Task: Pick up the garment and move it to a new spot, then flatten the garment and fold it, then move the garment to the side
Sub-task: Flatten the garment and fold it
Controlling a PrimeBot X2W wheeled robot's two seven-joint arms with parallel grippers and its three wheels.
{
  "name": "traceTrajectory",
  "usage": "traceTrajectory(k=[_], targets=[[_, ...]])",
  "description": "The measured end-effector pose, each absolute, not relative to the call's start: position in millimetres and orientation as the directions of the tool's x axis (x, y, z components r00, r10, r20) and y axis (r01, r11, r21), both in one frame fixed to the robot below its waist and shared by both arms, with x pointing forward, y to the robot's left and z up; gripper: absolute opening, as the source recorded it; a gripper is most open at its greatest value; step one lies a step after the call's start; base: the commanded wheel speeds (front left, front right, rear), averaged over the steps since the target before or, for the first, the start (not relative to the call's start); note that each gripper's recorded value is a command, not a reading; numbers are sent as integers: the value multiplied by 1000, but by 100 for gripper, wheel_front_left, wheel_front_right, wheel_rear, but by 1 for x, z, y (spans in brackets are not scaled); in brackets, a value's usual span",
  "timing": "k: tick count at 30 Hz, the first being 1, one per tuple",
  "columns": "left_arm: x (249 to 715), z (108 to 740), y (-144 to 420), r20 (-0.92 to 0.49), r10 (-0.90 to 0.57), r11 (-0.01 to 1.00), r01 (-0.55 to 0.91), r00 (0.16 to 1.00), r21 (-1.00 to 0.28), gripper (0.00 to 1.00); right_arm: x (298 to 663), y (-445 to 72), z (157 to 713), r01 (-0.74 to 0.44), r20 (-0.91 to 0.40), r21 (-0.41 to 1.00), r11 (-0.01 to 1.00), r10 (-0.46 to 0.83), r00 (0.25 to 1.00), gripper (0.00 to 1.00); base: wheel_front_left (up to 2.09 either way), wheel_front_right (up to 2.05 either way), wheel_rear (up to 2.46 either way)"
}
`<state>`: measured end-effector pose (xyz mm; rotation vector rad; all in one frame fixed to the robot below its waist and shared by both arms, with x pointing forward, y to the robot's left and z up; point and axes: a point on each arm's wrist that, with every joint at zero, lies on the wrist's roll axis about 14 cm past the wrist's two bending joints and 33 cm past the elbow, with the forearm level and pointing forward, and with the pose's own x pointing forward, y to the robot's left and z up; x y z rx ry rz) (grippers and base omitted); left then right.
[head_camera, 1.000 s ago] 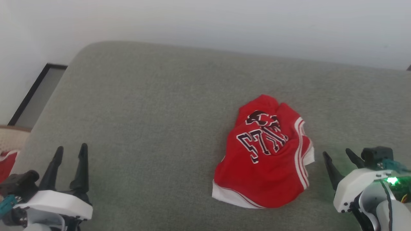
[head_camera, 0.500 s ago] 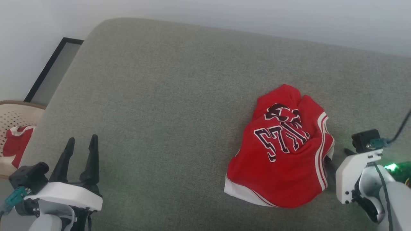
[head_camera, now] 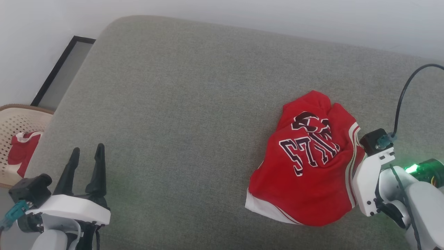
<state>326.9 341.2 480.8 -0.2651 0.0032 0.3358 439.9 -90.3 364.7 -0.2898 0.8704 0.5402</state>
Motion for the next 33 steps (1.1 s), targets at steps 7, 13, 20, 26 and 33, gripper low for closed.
traceTrajectory(k=[7, 13, 20, 26, 33], targets=[[329, 484, 343, -34, 326, 910, -323, 945, -258, 100, 449, -114, 384, -510, -770, -63, 858, 283, 572, 0, 0, 0, 0], [334, 491, 340, -11, 307, 919, -300, 952, -257, 100, 474, -163, 426, -378, -698, -123, 917, 191, 690, 0, 0, 0, 0], [337, 495, 335, 3, 284, 927, -274, 959, -256, 100, 477, -239, 459, -201, -659, -204, 958, 17, 752, 0, 0, 0, 0], [337, 495, 331, 4, 268, 932, -258, 963, -255, 100, 453, -283, 443, -83, -705, -198, 977, -83, 704, 0, 0, 0, 0], [339, 491, 325, -10, 239, 940, -234, 971, -247, 100, 417, -269, 393, -51, -798, -86, 995, -38, 602, 0, 0, 0, 0]])
